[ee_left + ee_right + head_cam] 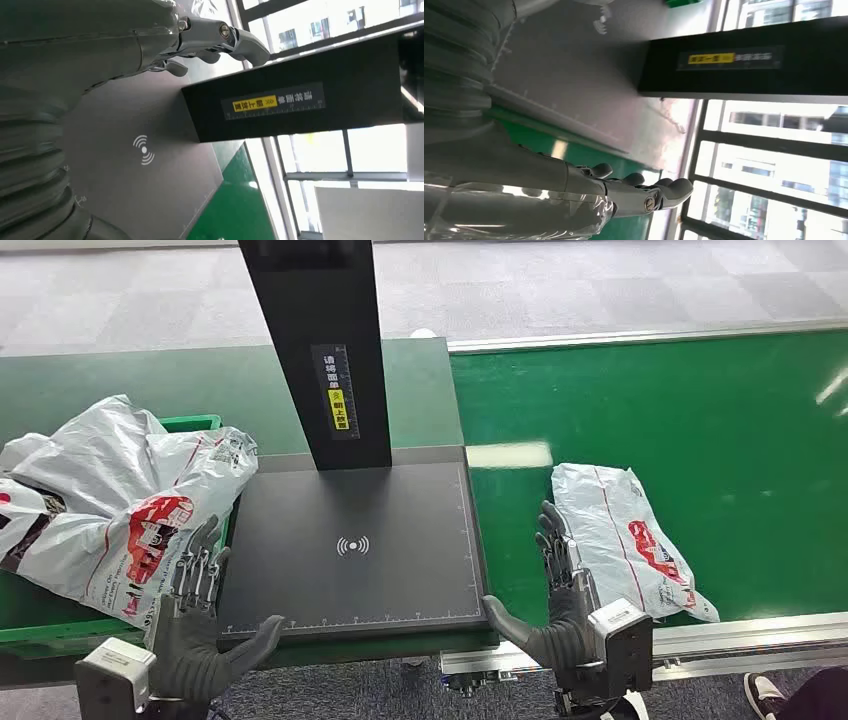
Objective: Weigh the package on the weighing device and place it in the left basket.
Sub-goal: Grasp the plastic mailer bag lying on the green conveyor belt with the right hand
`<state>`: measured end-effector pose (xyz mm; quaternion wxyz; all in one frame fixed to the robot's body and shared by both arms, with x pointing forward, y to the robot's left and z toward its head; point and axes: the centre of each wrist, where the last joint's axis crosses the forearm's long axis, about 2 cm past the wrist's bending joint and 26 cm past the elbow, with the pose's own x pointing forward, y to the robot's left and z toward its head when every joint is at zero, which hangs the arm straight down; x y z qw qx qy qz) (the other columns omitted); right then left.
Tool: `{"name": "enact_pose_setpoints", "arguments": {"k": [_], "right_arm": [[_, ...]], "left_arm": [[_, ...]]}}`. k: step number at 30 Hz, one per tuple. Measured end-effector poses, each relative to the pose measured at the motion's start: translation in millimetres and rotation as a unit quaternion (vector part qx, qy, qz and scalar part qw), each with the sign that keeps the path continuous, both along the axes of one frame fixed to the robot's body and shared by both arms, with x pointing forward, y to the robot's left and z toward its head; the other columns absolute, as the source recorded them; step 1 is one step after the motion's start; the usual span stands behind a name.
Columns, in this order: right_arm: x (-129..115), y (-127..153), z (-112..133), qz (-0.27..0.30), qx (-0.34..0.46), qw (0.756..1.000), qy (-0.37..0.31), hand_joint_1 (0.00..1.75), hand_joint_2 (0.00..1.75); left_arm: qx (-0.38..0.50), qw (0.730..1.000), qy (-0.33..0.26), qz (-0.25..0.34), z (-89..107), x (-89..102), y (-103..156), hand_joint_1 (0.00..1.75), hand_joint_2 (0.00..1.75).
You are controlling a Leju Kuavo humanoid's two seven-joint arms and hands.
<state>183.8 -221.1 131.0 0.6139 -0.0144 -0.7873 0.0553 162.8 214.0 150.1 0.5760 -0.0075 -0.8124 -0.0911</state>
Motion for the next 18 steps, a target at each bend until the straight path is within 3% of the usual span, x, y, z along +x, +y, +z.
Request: {"name": "enact_pose_setpoints", "arguments": {"k": [4,8,13,18], "right_arm": [[0,-17,-3,0.000,-0.079,0.996,0.038,0.00,1.75],[6,-61,-6,-0.036,-0.193,0.976,0.090,0.00,1.75],[31,-147,4,-0.147,-0.360,0.909,0.149,0.00,1.75],[51,-222,21,-0.242,-0.433,0.850,0.178,0.00,1.75]], "left_arm": [[-0.002,1.000,0.001,-0.012,-1.4,1.5,1,0.00,1.75],[-0.001,1.000,0.004,-0.022,-2.6,1.2,2,0.00,1.75],[-0.001,1.000,0.009,-0.029,-3.2,0.5,2,0.00,1.75],[-0.002,0.999,0.013,-0.032,-2.2,0.3,0,0.00,1.75]]}}
